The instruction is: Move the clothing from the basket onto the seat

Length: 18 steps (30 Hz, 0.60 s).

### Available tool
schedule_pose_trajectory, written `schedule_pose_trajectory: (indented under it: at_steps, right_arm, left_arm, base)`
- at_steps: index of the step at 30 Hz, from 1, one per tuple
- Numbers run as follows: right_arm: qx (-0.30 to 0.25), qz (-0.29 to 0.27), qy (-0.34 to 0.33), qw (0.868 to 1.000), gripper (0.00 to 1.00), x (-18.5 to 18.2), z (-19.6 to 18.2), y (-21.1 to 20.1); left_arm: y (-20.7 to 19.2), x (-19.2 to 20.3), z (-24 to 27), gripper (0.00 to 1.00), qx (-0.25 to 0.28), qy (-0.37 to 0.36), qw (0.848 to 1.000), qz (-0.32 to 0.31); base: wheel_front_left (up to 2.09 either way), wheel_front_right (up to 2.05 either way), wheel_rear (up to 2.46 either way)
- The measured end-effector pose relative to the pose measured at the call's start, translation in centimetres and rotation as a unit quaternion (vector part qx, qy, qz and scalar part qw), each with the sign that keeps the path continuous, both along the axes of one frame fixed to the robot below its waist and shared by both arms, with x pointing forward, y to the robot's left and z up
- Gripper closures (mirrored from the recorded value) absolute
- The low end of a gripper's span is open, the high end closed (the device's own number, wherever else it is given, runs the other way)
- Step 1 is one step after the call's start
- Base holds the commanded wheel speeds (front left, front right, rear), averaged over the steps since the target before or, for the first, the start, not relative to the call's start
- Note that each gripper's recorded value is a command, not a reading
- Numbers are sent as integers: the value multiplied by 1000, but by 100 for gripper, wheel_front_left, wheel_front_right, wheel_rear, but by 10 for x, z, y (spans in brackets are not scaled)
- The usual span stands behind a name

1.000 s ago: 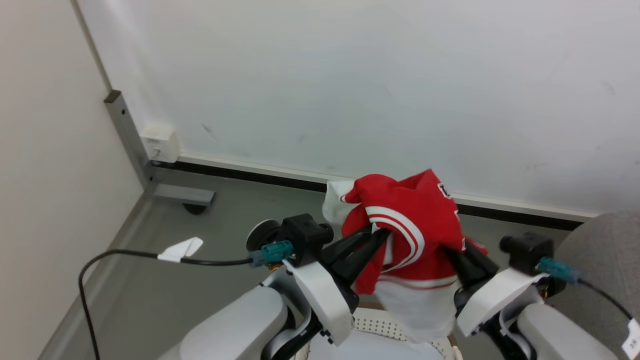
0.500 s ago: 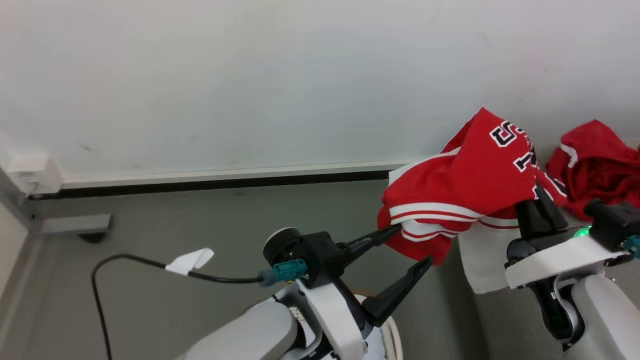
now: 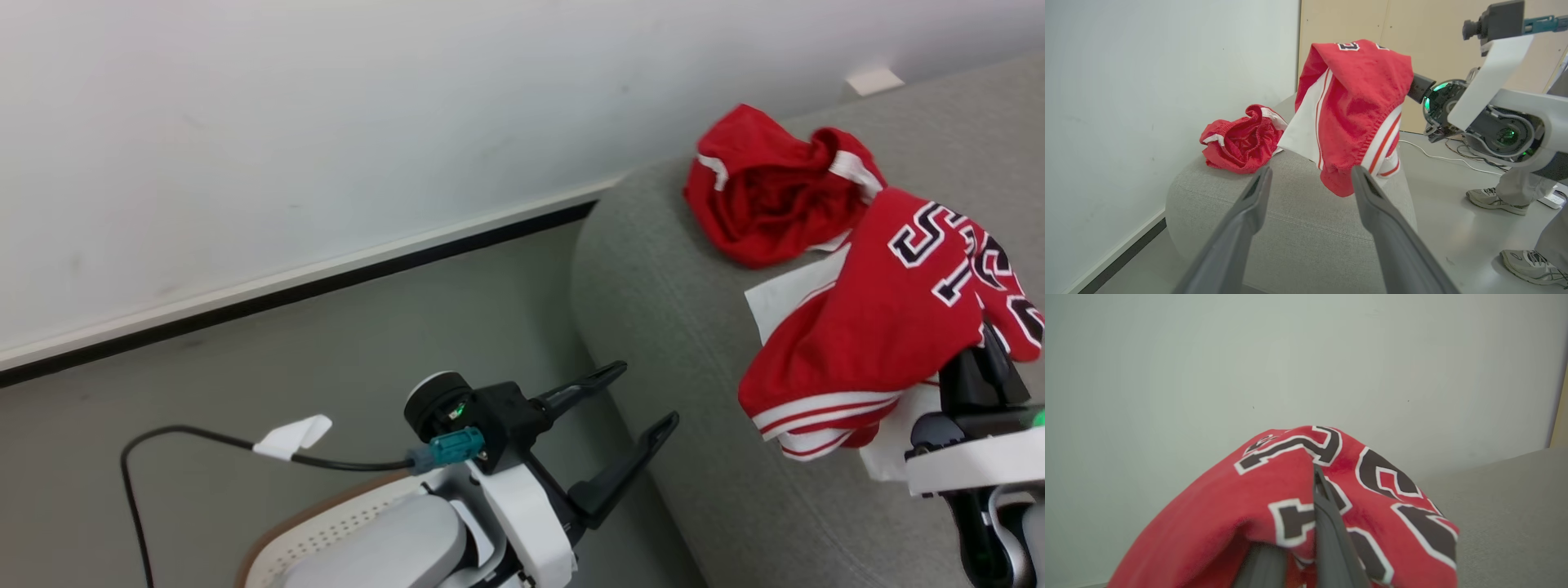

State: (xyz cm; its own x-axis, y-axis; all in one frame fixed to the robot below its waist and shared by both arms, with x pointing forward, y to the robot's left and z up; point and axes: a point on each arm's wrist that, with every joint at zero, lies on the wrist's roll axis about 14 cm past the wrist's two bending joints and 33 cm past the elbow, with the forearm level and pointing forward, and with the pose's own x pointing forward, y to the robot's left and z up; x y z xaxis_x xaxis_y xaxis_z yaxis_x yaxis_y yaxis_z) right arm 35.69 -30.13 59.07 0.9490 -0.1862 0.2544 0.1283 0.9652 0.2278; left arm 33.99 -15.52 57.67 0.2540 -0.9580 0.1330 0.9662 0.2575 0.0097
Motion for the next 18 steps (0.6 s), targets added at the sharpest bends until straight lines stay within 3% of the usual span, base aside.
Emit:
schedule_pose_trajectory:
  at_steps: [8, 18]
  right_arm:
    - [4, -80, 18, 997, 100, -50, -8, -35]
    - [-25, -85, 33, 996, 100, -42, 5, -42]
  left_arm:
    - [-28, -8, -13, 0, 1, 14, 999, -47]
    - [-31, 0, -19, 0, -3, 27, 999, -46]
  base:
    - [0, 0, 0]
    - [0, 0, 0]
